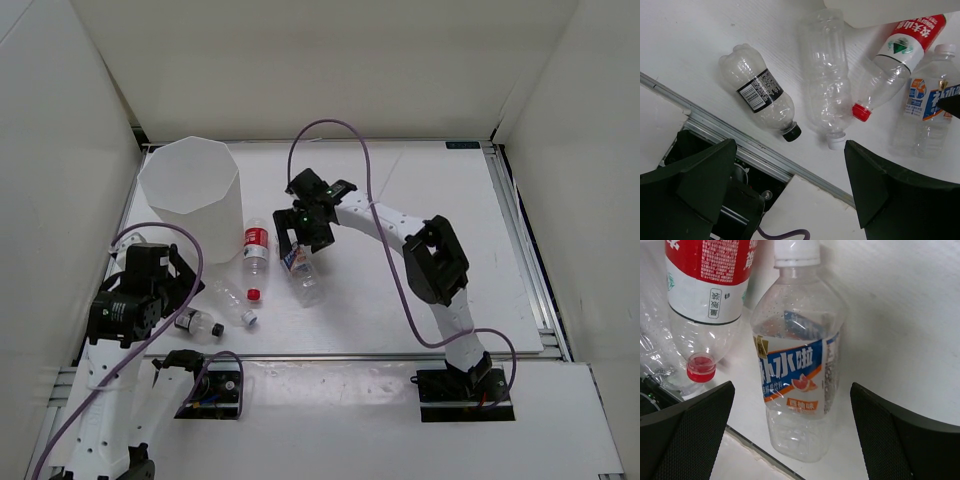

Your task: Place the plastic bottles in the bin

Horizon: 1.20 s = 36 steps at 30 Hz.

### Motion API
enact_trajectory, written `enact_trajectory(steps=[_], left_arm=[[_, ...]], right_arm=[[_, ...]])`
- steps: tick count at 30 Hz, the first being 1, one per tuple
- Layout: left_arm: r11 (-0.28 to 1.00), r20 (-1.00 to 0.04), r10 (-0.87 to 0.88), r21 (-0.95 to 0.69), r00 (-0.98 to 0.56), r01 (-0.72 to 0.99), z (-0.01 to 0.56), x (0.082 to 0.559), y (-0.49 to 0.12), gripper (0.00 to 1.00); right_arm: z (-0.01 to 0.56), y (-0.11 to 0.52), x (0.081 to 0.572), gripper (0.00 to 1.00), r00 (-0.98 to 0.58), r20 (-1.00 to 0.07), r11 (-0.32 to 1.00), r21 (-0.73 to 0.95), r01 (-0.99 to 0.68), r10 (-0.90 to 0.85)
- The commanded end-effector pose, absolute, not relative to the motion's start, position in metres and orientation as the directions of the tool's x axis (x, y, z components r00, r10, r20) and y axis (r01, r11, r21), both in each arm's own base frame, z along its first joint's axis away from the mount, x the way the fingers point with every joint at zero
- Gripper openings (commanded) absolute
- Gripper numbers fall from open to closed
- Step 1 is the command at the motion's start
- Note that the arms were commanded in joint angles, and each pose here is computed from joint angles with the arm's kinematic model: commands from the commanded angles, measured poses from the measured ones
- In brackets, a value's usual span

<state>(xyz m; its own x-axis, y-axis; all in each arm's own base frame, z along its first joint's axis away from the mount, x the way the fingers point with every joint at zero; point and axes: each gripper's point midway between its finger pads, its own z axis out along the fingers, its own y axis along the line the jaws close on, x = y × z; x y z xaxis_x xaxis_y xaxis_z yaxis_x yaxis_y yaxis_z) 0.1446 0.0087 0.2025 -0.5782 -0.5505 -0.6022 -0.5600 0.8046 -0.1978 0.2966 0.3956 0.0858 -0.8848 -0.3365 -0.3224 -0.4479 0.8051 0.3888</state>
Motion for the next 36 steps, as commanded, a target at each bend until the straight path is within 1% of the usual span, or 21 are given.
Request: enact_trajectory(steps=[1, 6, 7, 13, 14, 16, 18, 19, 20, 22, 23, 24, 25, 27, 28, 30, 32, 33, 34, 35, 36], left_arm=[[0.811, -0.592, -0.533, -0.154, -0.604, -0.565, 0.195, 0.136, 0.013, 1.00], [0.816, -0.597, -0.529, -0.160, -0.603, -0.556, 0.196, 0.135, 0.011, 1.00], [0.815, -0.603, -0.529, -0.167, -0.597, -0.554, 0.197, 0.134, 0.012, 1.00], [0.815, -0.608, -0.530, -0.173, -0.591, -0.553, 0.198, 0.134, 0.012, 1.00], [0.815, -0.608, -0.530, -0.173, -0.591, -0.553, 0.198, 0.134, 0.012, 1.00], [0.815, -0.614, -0.531, -0.181, -0.584, -0.551, 0.200, 0.133, 0.012, 1.00], [0.810, -0.618, -0.539, -0.194, -0.572, -0.554, 0.199, 0.130, 0.012, 1.00], [0.808, -0.622, -0.538, -0.189, -0.569, -0.558, 0.199, 0.131, 0.013, 1.00], [0.802, -0.620, -0.547, -0.195, -0.563, -0.564, 0.199, 0.131, 0.013, 1.00], [0.802, -0.620, -0.547, -0.195, -0.563, -0.564, 0.199, 0.128, 0.013, 1.00], [0.796, -0.618, -0.555, -0.202, -0.557, -0.570, 0.199, 0.128, 0.013, 1.00], [0.796, -0.618, -0.555, -0.202, -0.557, -0.570, 0.199, 0.128, 0.013, 1.00], [0.798, -0.607, -0.556, -0.201, -0.567, -0.568, 0.198, 0.129, 0.011, 1.00], [0.788, -0.588, -0.569, -0.192, -0.574, -0.585, 0.197, 0.128, 0.011, 1.00], [0.790, -0.575, -0.570, -0.186, -0.587, -0.584, 0.198, 0.129, 0.009, 1.00], [0.813, -0.544, -0.549, -0.170, -0.634, -0.558, 0.196, 0.132, 0.003, 1.00], [0.833, -0.492, -0.538, -0.185, -0.685, -0.522, 0.198, 0.139, -0.010, 1.00], [0.841, -0.477, -0.528, -0.181, -0.703, -0.509, 0.198, 0.142, -0.013, 1.00], [0.843, -0.452, -0.527, -0.171, -0.720, -0.510, 0.196, 0.146, -0.015, 1.00], [0.843, -0.448, -0.527, -0.167, -0.722, -0.511, 0.197, 0.148, -0.016, 1.00], [0.838, -0.438, -0.535, -0.164, -0.722, -0.521, 0.196, 0.149, -0.016, 1.00]], right_arm=[[0.052, 0.401, 0.276, 1.00, -0.882, -0.237, 0.786, 0.400, -0.472, -0.408], [0.036, 0.397, 0.271, 0.98, -0.888, -0.193, 0.799, 0.389, -0.459, -0.416], [0.038, 0.397, 0.272, 0.92, -0.897, -0.178, 0.795, 0.417, -0.441, -0.404], [0.070, 0.391, 0.270, 0.73, -0.903, -0.212, 0.787, 0.444, -0.429, -0.373], [0.076, 0.392, 0.270, 0.61, -0.900, -0.231, 0.780, 0.449, -0.436, -0.369], [0.109, 0.390, 0.275, 0.47, -0.890, -0.295, 0.760, 0.467, -0.452, -0.348], [0.142, 0.389, 0.276, 0.43, -0.877, -0.359, 0.747, 0.475, -0.466, -0.318], [0.160, 0.390, 0.280, 0.39, -0.866, -0.398, 0.739, 0.475, -0.478, -0.304], [0.203, 0.395, 0.291, 0.30, -0.847, -0.472, 0.713, 0.505, -0.486, -0.243], [0.254, 0.401, 0.299, 0.24, -0.831, -0.530, 0.675, 0.552, -0.489, -0.169], [0.278, 0.404, 0.305, 0.24, -0.816, -0.563, 0.651, 0.571, -0.500, -0.133], [0.327, 0.411, 0.313, 0.24, -0.763, -0.643, 0.599, 0.585, -0.548, -0.070], [0.357, 0.418, 0.320, 0.24, -0.715, -0.699, 0.554, 0.590, -0.587, -0.014], [0.399, 0.430, 0.324, 0.24, -0.665, -0.743, 0.470, 0.614, -0.634, 0.074], [0.432, 0.437, 0.331, 0.24, -0.598, -0.786, 0.408, 0.603, -0.686, 0.157], [0.448, 0.455, 0.335, 0.24, -0.549, -0.811, 0.335, 0.584, -0.739, 0.203], [0.472, 0.472, 0.359, 0.25, -0.475, -0.829, 0.308, 0.553, -0.774, 0.296], [0.480, 0.479, 0.365, 0.31, -0.468, -0.822, 0.287, 0.557, -0.779, 0.323], [0.467, 0.498, 0.380, 0.31, -0.479, -0.812, 0.259, 0.567, -0.782, 0.333], [0.484, 0.499, 0.376, 0.31, -0.495, -0.783, 0.201, 0.591, -0.781, 0.378], [0.472, 0.506, 0.380, 0.31, -0.516, -0.770, 0.186, 0.608, -0.772, 0.376]])
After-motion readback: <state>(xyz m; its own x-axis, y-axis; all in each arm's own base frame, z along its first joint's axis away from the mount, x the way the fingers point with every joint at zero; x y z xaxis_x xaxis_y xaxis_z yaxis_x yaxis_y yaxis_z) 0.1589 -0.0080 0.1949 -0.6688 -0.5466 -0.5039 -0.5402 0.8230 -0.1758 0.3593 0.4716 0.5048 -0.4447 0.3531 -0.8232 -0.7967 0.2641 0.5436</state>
